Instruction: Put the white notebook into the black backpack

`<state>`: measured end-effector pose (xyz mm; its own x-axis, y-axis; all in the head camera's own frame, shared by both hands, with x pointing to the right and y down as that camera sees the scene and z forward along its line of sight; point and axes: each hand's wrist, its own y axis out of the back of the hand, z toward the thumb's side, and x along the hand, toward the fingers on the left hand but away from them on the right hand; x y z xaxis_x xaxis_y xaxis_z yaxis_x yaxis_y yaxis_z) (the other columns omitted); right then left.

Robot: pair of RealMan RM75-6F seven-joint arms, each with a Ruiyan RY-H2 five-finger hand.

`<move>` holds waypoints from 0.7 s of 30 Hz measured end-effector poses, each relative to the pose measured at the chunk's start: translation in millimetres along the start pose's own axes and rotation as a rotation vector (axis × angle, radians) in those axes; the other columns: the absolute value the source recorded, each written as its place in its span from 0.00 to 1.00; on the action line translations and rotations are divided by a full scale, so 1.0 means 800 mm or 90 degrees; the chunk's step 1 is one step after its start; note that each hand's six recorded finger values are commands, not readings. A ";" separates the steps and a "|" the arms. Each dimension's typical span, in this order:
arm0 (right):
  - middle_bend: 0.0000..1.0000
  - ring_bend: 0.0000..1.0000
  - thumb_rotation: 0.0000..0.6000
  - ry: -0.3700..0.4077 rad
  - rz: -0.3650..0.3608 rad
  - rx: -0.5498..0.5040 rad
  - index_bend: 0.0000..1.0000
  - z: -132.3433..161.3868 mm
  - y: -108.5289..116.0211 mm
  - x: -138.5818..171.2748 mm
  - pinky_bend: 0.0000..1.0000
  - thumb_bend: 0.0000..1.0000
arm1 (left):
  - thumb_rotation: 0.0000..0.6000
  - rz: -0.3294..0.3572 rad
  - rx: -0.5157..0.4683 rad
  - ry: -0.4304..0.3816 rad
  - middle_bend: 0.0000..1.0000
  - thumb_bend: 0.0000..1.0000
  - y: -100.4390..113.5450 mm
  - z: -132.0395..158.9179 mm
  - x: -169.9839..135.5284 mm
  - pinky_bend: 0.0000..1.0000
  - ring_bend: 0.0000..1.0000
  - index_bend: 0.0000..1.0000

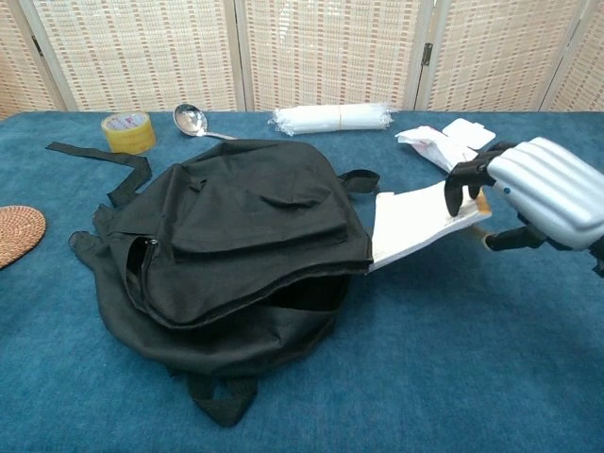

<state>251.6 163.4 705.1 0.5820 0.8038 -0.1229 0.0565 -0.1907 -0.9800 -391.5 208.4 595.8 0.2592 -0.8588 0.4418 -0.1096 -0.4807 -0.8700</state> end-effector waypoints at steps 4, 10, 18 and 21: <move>0.56 0.52 1.00 -0.012 -0.074 0.030 0.92 -0.024 0.040 0.001 0.40 0.45 | 1.00 -0.027 -0.002 -0.052 0.22 0.44 -0.004 0.019 0.026 0.00 0.20 0.32; 0.57 0.53 1.00 -0.020 -0.174 0.080 0.93 -0.057 0.107 0.003 0.40 0.45 | 1.00 -0.090 0.004 -0.132 0.22 0.44 -0.020 0.057 0.057 0.00 0.20 0.32; 0.57 0.53 1.00 -0.018 -0.238 0.122 0.93 -0.064 0.167 -0.002 0.40 0.45 | 1.00 -0.164 -0.001 -0.216 0.21 0.40 -0.045 0.107 0.066 0.00 0.20 0.31; 0.57 0.53 1.00 -0.013 -0.250 0.132 0.93 -0.058 0.186 -0.006 0.40 0.45 | 1.00 -0.187 0.003 -0.244 0.20 0.36 -0.055 0.124 0.063 0.00 0.19 0.30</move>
<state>294.5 105.1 567.3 0.5321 0.8042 0.2647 0.1049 0.2476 -0.9632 -278.7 203.9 634.6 0.6136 -0.5595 0.5572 0.0258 -0.6911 -0.7223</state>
